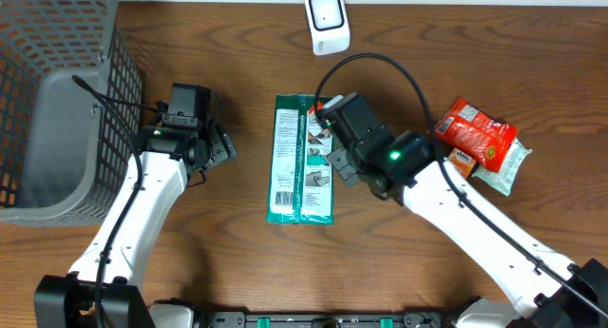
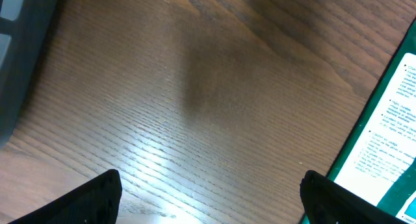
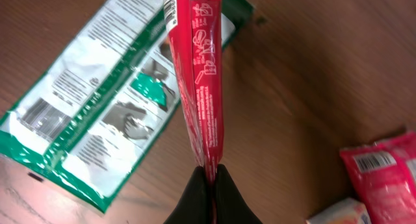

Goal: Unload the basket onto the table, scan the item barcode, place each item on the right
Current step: 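Carry the Nescafe stick up to the scanner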

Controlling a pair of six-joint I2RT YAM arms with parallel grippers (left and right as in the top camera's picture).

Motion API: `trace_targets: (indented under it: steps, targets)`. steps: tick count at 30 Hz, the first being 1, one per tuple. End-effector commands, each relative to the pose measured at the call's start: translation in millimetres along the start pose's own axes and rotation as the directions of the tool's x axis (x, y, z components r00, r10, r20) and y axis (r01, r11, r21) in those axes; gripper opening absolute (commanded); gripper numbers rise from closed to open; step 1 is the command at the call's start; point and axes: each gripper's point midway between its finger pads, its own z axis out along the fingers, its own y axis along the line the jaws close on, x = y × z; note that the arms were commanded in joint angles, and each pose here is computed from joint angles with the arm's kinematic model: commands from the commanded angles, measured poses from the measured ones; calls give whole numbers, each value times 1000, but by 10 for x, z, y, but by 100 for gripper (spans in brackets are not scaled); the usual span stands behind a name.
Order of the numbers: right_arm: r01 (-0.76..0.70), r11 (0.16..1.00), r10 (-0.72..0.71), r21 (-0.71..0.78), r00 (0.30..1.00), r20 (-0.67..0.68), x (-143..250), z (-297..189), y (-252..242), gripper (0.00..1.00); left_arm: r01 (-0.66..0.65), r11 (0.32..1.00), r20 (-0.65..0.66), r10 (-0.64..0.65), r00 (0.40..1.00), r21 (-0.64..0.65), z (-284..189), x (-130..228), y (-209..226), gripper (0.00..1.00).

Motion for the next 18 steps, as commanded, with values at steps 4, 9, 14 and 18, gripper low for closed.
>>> trace_targets:
  steps: [4,9,14,18]
  targets:
    - [-69,998,69,0,996,47,-252,-278,-208,1,19,1000,8,-19,1000,-15,-5,-34,26,89]
    - [-112,992,116,-63,991,67,-388,-492,-305,1,19,1000,8,-19,1000,-15,-5,-34,26,89]
    - [-163,985,168,-62,981,99,-526,-813,-553,1,19,1000,8,-19,1000,-15,-5,-34,26,89]
    - [-196,979,201,-50,968,148,-659,-1178,-736,1,20,1000,8,-19,1000,-15,-5,-35,25,89]
